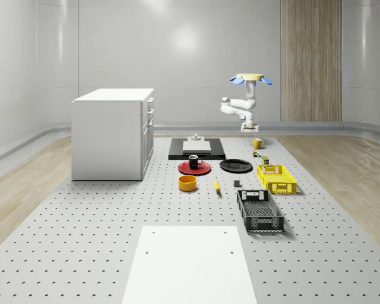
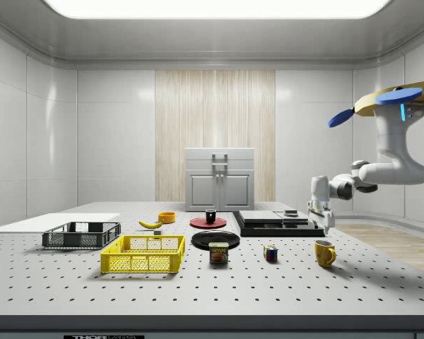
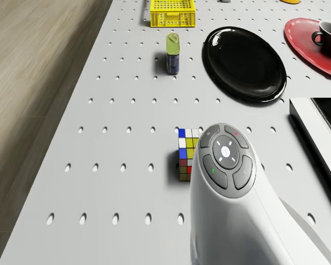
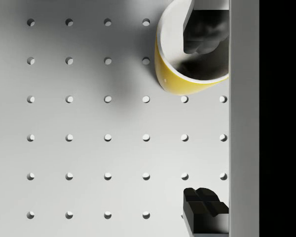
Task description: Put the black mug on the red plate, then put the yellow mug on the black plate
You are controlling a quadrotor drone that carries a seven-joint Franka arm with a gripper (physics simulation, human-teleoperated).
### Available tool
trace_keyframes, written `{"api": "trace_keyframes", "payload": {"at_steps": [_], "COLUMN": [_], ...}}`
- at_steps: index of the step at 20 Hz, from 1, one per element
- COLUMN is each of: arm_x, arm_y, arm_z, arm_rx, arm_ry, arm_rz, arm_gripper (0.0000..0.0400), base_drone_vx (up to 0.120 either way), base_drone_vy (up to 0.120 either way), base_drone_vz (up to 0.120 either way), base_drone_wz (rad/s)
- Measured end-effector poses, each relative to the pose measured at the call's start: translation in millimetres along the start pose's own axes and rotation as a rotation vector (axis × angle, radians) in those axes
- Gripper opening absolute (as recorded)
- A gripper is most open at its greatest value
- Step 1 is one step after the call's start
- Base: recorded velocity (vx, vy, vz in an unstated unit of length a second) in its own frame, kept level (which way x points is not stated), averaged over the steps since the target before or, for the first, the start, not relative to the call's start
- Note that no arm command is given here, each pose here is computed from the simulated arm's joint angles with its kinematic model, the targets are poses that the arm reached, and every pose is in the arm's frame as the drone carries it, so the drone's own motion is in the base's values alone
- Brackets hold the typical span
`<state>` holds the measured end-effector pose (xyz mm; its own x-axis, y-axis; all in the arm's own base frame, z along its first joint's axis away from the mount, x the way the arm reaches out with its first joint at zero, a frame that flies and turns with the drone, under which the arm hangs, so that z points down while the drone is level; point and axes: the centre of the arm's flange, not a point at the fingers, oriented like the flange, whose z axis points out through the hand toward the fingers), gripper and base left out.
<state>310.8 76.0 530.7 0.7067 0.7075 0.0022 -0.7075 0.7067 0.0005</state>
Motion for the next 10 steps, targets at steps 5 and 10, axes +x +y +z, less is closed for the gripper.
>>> {"api": "trace_keyframes", "payload": {"at_steps": [5, 10], "arm_x": [0.0, 0.0], "arm_y": [0.0, 0.0], "arm_z": [0.0, 9.0], "arm_rx": [0.0, 0.0], "arm_ry": [0.0, 0.0], "arm_rz": [0.0, 0.0], "arm_gripper": [0.04, 0.04], "base_drone_vx": [0.024, 0.0], "base_drone_vy": [0.096, 0.0], "base_drone_vz": [0.0, 0.0], "base_drone_wz": [0.0, 0.0]}}
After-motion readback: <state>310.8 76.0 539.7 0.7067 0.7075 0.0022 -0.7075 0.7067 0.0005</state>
